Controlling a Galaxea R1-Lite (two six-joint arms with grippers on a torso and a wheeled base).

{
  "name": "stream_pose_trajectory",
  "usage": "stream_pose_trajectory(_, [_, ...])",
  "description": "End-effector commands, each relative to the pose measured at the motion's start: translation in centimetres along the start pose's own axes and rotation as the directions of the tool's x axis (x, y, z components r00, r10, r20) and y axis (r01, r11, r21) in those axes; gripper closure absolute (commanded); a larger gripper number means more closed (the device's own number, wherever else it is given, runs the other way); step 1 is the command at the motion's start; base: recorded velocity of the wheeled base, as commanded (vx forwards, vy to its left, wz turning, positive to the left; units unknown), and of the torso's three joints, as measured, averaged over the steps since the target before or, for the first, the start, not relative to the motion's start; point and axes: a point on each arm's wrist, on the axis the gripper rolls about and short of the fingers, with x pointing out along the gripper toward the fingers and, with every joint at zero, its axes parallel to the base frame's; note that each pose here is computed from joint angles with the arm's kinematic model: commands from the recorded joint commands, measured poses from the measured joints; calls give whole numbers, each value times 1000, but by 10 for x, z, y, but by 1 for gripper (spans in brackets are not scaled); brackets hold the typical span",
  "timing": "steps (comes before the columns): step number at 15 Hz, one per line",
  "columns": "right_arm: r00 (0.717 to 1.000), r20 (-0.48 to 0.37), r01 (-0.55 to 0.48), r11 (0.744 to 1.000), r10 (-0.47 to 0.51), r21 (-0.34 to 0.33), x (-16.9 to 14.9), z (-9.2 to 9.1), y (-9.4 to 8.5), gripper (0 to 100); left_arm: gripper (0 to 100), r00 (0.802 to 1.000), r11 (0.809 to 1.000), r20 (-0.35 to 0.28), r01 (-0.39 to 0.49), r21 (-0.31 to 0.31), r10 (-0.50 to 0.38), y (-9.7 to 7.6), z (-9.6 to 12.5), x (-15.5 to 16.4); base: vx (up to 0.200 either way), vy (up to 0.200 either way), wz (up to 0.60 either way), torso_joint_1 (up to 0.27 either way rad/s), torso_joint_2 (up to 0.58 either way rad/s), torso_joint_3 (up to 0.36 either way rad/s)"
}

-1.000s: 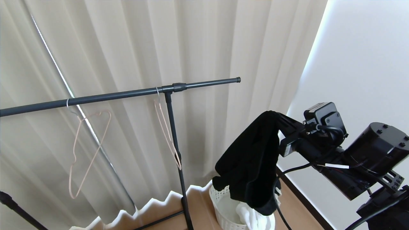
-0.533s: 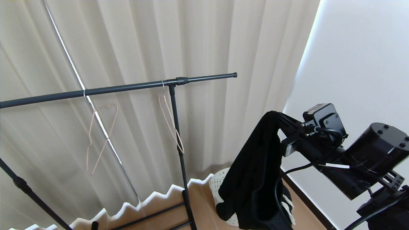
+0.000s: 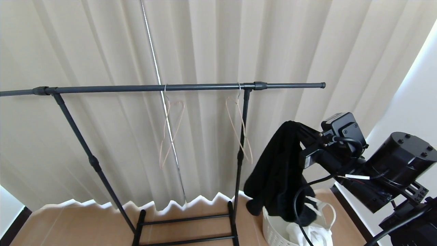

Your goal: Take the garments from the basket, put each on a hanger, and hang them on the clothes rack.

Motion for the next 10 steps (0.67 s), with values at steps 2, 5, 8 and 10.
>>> stream_pose_trajectory(2, [1000, 3, 1, 1000, 0, 0, 0, 0, 0, 100, 0, 1000, 1000, 0, -3, 0, 3, 0, 0, 0, 0, 0, 0, 0, 0, 0])
stream_pose_trajectory(5, [1000, 4, 1, 1000, -1, 1, 0, 1, 0, 100, 0, 1000, 1000, -1, -1, 0, 1, 0, 0, 0, 0, 0, 0, 0, 0, 0])
stream_pose_trajectory(8, [1000, 1, -5, 1000, 5, 0, -1, 0, 0, 100, 0, 1000, 1000, 0, -1, 0, 1, 0, 0, 0, 0, 0, 0, 0, 0, 0])
stream_pose_trajectory(10, [1000, -1, -6, 1000, 6, -1, -2, 0, 0, 100, 0, 1000, 1000, 0, -1, 0, 1, 0, 0, 0, 0, 0, 0, 0, 0, 0])
